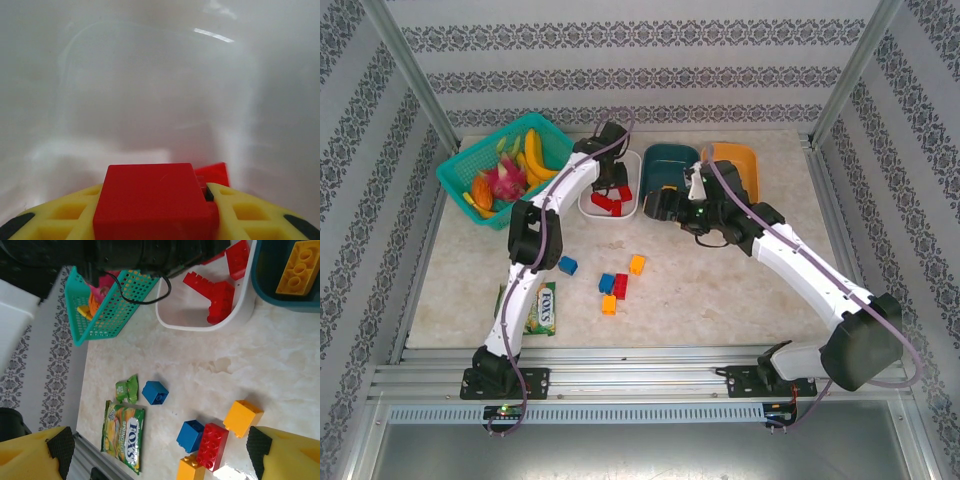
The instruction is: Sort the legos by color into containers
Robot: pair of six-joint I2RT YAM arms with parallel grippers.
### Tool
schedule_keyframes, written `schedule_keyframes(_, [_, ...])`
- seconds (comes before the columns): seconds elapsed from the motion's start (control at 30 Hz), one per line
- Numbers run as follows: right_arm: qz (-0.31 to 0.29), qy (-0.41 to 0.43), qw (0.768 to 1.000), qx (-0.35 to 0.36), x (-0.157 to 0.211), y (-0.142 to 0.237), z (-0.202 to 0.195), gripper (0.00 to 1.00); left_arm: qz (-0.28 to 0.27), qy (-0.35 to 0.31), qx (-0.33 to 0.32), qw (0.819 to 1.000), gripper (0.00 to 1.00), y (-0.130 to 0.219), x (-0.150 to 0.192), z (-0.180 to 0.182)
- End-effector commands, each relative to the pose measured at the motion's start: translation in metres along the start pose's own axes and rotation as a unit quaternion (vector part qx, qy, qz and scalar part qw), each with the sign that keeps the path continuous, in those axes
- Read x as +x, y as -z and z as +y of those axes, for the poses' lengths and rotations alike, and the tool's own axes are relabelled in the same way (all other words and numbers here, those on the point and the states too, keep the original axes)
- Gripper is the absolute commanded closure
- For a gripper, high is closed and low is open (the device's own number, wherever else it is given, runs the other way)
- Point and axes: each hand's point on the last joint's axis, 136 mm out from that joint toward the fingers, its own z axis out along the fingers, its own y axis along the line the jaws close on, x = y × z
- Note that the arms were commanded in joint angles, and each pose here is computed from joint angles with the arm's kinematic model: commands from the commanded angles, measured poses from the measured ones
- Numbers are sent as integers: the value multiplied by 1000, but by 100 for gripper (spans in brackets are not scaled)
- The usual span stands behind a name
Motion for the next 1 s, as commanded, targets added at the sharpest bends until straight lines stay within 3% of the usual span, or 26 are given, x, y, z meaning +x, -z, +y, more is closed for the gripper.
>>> schedule_keyframes(0.0, [-4, -14, 1000, -1, -2, 1, -5, 9, -9, 14, -32, 999, 56, 0, -11, 22])
schedule_keyframes(0.17, [0, -22, 1000, 4, 0, 0, -13, 9, 12, 25, -37, 999, 52, -11, -2, 29])
schedule_keyframes(0.33, [14, -13, 1000, 21, 3, -2, -19, 8, 13, 30, -24, 999, 42, -1, -5, 24])
schedule_keyframes(0.53, [26, 26, 996, 81, 12, 4, -38, 10, -22, 43, 21, 999, 35, 57, -29, 7])
schedule_keyframes(0.67, [55, 28, 989, 133, 29, 2, -55, 18, -34, 39, 46, 998, 33, 107, -30, -1])
schedule_keyframes(0.83, [90, 8, 975, 202, 53, -15, -67, 28, -25, 12, 97, 995, 26, 160, 2, -9])
schedule_keyframes(0.97, [113, 2, 962, 249, 71, -38, -65, 29, -33, 15, 150, 988, 12, 192, 46, -3])
